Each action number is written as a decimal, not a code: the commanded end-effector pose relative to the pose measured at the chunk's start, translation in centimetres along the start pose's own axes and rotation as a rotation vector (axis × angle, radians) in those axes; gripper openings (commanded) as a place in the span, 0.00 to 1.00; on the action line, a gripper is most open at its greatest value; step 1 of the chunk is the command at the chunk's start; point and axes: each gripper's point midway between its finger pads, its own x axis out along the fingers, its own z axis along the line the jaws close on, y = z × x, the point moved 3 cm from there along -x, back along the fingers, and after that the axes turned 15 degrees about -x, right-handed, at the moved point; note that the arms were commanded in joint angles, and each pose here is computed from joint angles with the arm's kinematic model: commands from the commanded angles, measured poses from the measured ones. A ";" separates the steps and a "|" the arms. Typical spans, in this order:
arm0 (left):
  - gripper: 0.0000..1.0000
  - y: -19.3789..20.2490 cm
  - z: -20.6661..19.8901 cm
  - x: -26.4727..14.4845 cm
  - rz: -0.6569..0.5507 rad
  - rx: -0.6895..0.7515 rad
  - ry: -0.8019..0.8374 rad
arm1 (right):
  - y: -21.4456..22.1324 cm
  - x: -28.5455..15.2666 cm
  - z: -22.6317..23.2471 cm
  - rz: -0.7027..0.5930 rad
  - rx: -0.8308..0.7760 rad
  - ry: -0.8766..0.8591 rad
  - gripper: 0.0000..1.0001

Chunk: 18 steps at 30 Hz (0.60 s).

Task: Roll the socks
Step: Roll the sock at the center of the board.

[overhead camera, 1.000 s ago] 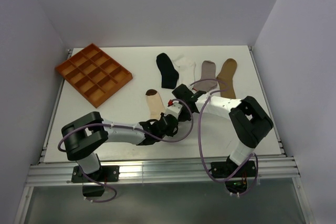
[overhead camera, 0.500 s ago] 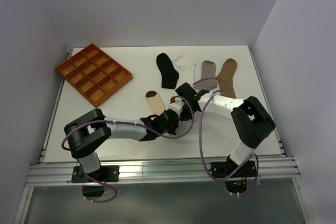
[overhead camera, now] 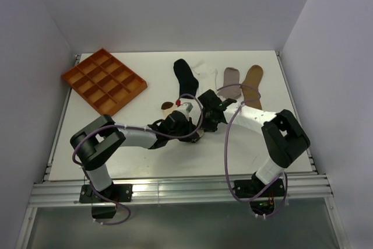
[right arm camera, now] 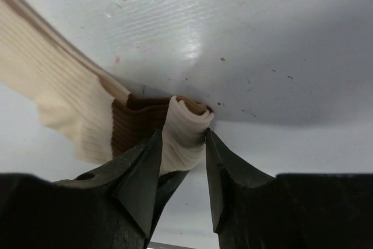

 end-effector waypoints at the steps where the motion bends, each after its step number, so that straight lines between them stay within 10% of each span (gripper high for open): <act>1: 0.00 1.4 2.4 -0.2 0.072 -0.169 -0.008 | -2.2 -2.5 0.6 -0.139 0.028 -0.042 0.44; 18: 0.00 1.2 7.4 -1.8 0.057 -0.568 0.004 | -0.6 -2.0 1.0 -0.156 0.119 -0.083 0.42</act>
